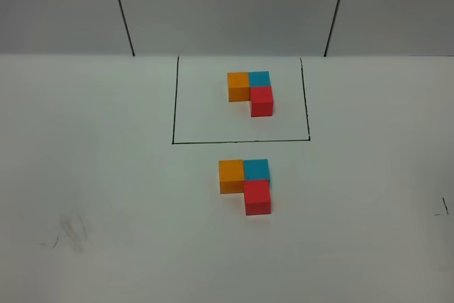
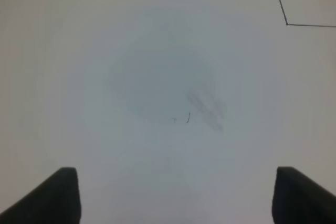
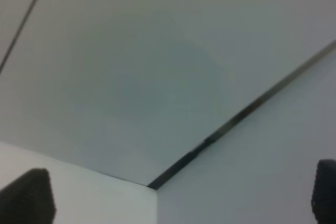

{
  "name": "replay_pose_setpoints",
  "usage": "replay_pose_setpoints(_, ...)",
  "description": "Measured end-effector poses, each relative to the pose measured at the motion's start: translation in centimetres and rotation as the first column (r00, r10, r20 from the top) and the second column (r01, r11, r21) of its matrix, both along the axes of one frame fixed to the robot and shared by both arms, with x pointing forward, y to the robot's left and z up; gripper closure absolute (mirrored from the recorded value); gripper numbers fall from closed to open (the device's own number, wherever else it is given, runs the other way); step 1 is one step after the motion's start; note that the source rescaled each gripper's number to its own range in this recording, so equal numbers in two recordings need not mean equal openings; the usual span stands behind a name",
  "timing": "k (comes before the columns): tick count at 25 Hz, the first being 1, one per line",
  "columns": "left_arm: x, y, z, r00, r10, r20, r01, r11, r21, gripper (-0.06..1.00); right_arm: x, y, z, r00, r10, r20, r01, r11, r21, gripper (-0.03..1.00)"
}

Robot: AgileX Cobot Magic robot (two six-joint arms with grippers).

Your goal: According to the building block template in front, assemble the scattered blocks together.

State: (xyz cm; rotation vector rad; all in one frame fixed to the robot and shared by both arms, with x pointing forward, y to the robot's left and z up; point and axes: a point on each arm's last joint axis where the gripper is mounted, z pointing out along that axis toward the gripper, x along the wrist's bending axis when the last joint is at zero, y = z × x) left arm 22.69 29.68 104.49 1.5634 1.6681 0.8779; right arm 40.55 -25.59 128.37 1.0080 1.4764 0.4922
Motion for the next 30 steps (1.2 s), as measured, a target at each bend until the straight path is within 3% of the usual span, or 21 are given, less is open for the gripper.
replay_pose_setpoints(4,0.0,0.0,0.0,1.000,0.000,0.000,0.000,1.000,0.000,0.28,-5.5,-4.7,1.4,0.999,-0.011,0.033,0.010,1.000,0.030,-0.03)
replay_pose_setpoints(8,0.0,0.0,0.0,1.000,0.000,0.000,0.000,1.000,0.000,0.28,-10.9,-8.3,1.6,0.994,0.067,0.088,-0.075,0.993,0.094,-0.03)
replay_pose_setpoints(14,0.0,0.0,0.0,1.000,0.000,0.000,0.000,1.000,0.000,0.28,-16.6,-10.8,-2.4,0.965,0.236,0.113,-0.258,0.931,0.257,-0.03)
replay_pose_setpoints(17,0.0,0.0,0.0,1.000,0.000,0.000,0.000,1.000,0.000,0.28,-17.6,-10.3,-6.0,0.939,0.339,0.053,-0.337,0.886,0.318,-0.03)
replay_pose_setpoints(21,0.0,0.0,0.0,1.000,0.000,0.000,0.000,1.000,0.000,0.28,-16.9,-8.0,-10.8,0.880,0.464,-0.102,-0.390,0.828,0.404,-0.03)
replay_pose_setpoints(23,0.0,0.0,0.0,1.000,0.000,0.000,0.000,1.000,0.000,0.28,-16.0,-6.9,-12.6,0.857,0.487,-0.167,-0.387,0.823,0.415,-0.03)
replay_pose_setpoints(30,0.0,0.0,0.0,1.000,0.000,0.000,0.000,1.000,0.000,0.28,-14.4,-4.8,-16.4,0.808,0.532,-0.253,-0.395,0.807,0.439,-0.03)
